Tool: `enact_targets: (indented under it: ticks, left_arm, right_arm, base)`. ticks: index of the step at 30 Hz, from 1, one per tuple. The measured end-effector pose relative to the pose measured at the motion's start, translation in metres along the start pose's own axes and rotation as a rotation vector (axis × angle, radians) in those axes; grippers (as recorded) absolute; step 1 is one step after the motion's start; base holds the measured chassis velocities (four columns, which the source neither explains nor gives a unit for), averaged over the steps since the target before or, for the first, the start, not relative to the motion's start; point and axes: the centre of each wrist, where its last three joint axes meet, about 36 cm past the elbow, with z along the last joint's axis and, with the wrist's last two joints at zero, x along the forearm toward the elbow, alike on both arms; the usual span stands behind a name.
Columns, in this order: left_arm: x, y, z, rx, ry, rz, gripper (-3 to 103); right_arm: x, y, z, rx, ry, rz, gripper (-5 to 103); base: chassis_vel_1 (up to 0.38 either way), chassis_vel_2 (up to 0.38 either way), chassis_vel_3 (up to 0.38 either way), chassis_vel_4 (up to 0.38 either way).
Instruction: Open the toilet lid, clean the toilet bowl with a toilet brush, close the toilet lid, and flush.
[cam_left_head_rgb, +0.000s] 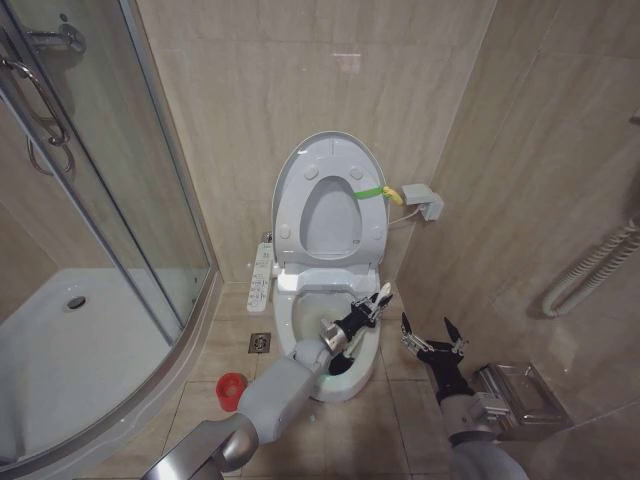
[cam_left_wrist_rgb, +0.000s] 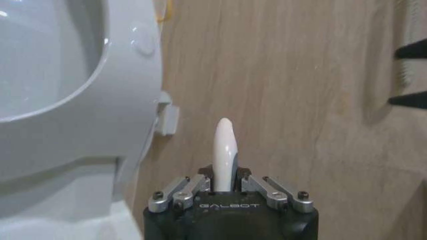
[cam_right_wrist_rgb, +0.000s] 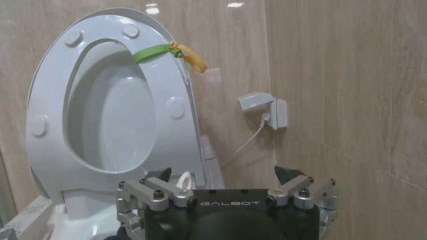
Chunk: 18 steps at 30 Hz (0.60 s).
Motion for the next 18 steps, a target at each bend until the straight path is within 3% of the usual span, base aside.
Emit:
enact_targets:
  ticks: [4, 7, 9, 12, 18]
  left_arm:
    - [0.006, 0.022, -0.009, -0.021, 0.012, -0.025, 20]
    - [0.001, 0.026, -0.020, -0.029, -0.024, -0.028, 20]
    - [-0.012, 0.021, -0.034, -0.026, -0.097, -0.017, 20]
    - [-0.023, 0.008, -0.041, -0.019, -0.152, 0.005, 20]
    - [-0.024, -0.018, -0.034, -0.002, -0.163, 0.035, 20]
  right_arm:
    - [0.000, 0.000, 0.000, 0.000, 0.000, 0.000, 100]
    - [0.000, 0.000, 0.000, 0.000, 0.000, 0.000, 100]
    - [0.000, 0.000, 0.000, 0.000, 0.000, 0.000, 100]
    - [0.000, 0.000, 0.000, 0.000, 0.000, 0.000, 100]
    - [0.000, 0.000, 0.000, 0.000, 0.000, 0.000, 100]
  base:
    - [0.000, 0.000, 0.000, 0.000]
    - [0.000, 0.000, 0.000, 0.000]
    - [0.000, 0.000, 0.000, 0.000]
    - [0.000, 0.000, 0.000, 0.000]
    - [0.000, 0.000, 0.000, 0.000]
